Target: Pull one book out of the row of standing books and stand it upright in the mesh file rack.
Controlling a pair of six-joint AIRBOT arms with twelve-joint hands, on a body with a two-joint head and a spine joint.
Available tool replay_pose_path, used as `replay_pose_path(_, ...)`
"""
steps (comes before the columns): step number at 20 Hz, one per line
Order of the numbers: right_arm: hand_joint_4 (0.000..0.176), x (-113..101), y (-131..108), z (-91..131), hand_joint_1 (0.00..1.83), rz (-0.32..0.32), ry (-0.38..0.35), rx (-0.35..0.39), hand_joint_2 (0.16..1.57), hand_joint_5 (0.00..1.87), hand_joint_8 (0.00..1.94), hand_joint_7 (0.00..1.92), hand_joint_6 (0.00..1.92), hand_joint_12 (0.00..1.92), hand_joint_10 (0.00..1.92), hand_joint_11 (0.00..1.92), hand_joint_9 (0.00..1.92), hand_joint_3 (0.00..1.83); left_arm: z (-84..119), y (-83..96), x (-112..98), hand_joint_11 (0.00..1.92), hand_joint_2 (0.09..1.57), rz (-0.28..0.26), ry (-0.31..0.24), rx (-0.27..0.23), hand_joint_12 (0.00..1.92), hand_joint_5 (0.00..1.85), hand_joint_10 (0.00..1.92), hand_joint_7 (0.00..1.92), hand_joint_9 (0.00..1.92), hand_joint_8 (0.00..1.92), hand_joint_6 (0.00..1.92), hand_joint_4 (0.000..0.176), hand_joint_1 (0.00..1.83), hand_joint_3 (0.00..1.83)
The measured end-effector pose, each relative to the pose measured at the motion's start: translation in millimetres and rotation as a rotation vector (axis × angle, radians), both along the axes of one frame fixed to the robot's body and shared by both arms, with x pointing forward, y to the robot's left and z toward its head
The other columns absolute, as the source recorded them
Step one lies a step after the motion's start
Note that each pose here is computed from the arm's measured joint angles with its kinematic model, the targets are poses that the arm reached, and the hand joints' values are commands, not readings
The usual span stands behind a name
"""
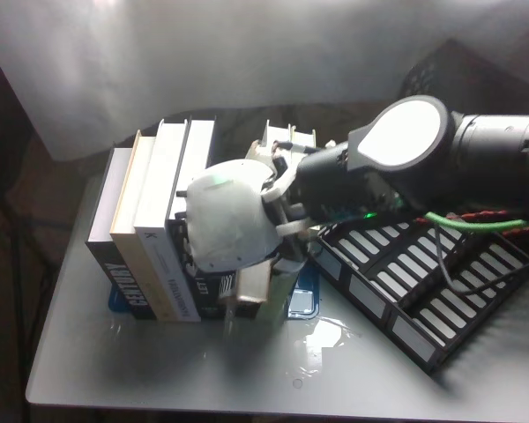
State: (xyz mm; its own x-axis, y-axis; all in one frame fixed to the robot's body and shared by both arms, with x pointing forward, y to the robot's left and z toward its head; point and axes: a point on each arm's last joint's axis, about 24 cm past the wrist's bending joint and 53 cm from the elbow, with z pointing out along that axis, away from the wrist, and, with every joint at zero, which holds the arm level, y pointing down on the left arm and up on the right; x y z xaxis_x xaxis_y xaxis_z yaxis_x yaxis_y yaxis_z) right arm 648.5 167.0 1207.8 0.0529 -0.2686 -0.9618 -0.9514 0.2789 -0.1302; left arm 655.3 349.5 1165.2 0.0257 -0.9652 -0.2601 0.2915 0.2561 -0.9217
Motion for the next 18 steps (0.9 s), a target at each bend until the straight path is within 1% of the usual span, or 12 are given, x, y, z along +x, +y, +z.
replay_pose_path(2,0.0,0.5,-2.9,7.8,1.22,0.003,-0.007,0.006,1.23,0.78,1.56,0.83,1.05,1.92,1.84,1.06,1.04,0.0,0.2,-0.1,-0.1,0.0,1.32,0.0,-0.001,0.0,0.0,0.0,0.0,0.0,0.0,0.0,0.0,0.022,0.17,0.0)
replay_pose_path(3,0.0,0.5,-3.8,12.0,1.22,0.005,-0.01,0.01,1.22,0.78,1.42,0.81,1.24,1.92,1.89,1.09,1.05,0.0,0.0,-0.3,0.0,0.0,1.32,-0.001,0.0,0.0,0.0,0.0,0.0,0.0,0.0,0.0,0.0,0.024,0.18,0.0)
replay_pose_path(5,0.0,1.0,-7.9,21.1,1.21,0.006,-0.01,0.021,1.23,0.76,1.41,0.79,1.32,1.92,1.92,1.13,1.09,0.0,0.3,-0.1,0.0,0.0,1.32,-0.001,0.0,0.001,0.0,0.0,0.0,0.0,0.0,0.0,0.0,0.022,0.19,0.0)
replay_pose_path(6,0.0,1.7,-8.8,24.0,1.13,0.005,-0.01,0.024,1.21,0.8,1.84,1.07,1.27,1.92,1.92,1.37,1.28,0.0,0.3,0.2,0.0,0.0,1.32,0.0,-0.001,0.001,0.0,0.0,0.0,0.0,0.0,0.0,0.0,0.023,0.2,0.0)
replay_pose_path(7,0.0,1.1,-11.3,26.0,1.12,0.012,-0.011,0.02,1.21,0.81,1.92,1.16,1.26,1.92,1.92,1.46,1.36,0.0,0.4,0.0,0.0,0.0,1.32,0.0,-0.001,0.001,0.0,0.0,0.0,0.0,0.0,0.0,0.0,0.026,0.18,0.0)
replay_pose_path(9,0.0,1.2,-15.0,30.3,1.12,0.017,-0.007,0.022,1.2,0.83,1.89,1.02,1.23,1.92,1.92,1.28,1.17,0.0,0.5,-0.7,0.0,0.0,1.31,-0.003,-0.001,0.002,0.0,0.0,0.0,0.0,0.0,0.0,0.0,0.032,0.18,0.0)
replay_pose_path(10,0.0,1.4,-15.9,32.7,1.18,0.017,-0.004,0.026,1.22,0.75,1.55,0.81,1.33,1.92,1.92,1.19,1.08,0.02,0.6,-1.2,0.0,0.0,1.32,-0.005,-0.001,0.003,0.0,0.0,0.0,0.0,0.0,0.0,0.0,0.023,0.19,0.0)
replay_pose_path(12,0.0,3.8,-20.2,37.9,1.13,0.009,0.003,0.037,1.18,0.85,1.92,1.03,1.2,1.92,1.92,1.35,1.23,0.0,0.7,-1.8,-0.1,0.0,1.32,-0.008,-0.002,0.004,0.0,0.0,0.0,0.0,0.0,0.0,0.0,0.021,0.21,0.0)
replay_pose_path(13,0.0,5.5,-23.5,40.7,1.18,0.003,0.011,0.045,1.21,0.76,1.54,0.82,1.32,1.92,1.92,1.25,1.11,0.04,0.6,-1.6,0.0,0.0,1.32,-0.007,-0.001,0.004,0.0,0.0,0.0,0.0,0.0,0.0,0.0,0.02,0.22,0.0)
replay_pose_path(15,0.0,7.2,-26.7,47.2,1.22,-0.002,0.015,0.057,1.2,0.82,1.51,0.83,1.07,1.92,1.77,0.91,0.88,0.02,0.7,-1.9,-0.1,0.0,1.33,-0.007,-0.001,0.002,0.0,0.0,0.0,0.0,0.0,0.0,0.0,0.022,0.19,0.0)
replay_pose_path(17,0.0,11.7,-30.6,57.3,1.22,-0.019,0.022,0.083,1.21,0.82,1.58,0.79,1.03,1.92,1.8,0.87,0.85,0.01,0.8,-3.4,-0.3,0.0,1.33,-0.013,-0.002,0.003,0.0,0.0,0.0,0.0,0.0,0.0,0.0,0.012,0.21,0.0)
replay_pose_path(18,0.0,14.3,-32.7,63.4,1.21,-0.029,0.021,0.095,1.22,0.77,1.46,0.78,1.26,1.92,1.9,1.09,0.99,0.01,0.5,-3.2,-0.3,0.0,1.32,-0.012,-0.001,0.003,0.0,0.0,0.0,0.0,0.0,0.0,0.0,0.009,0.24,0.0)
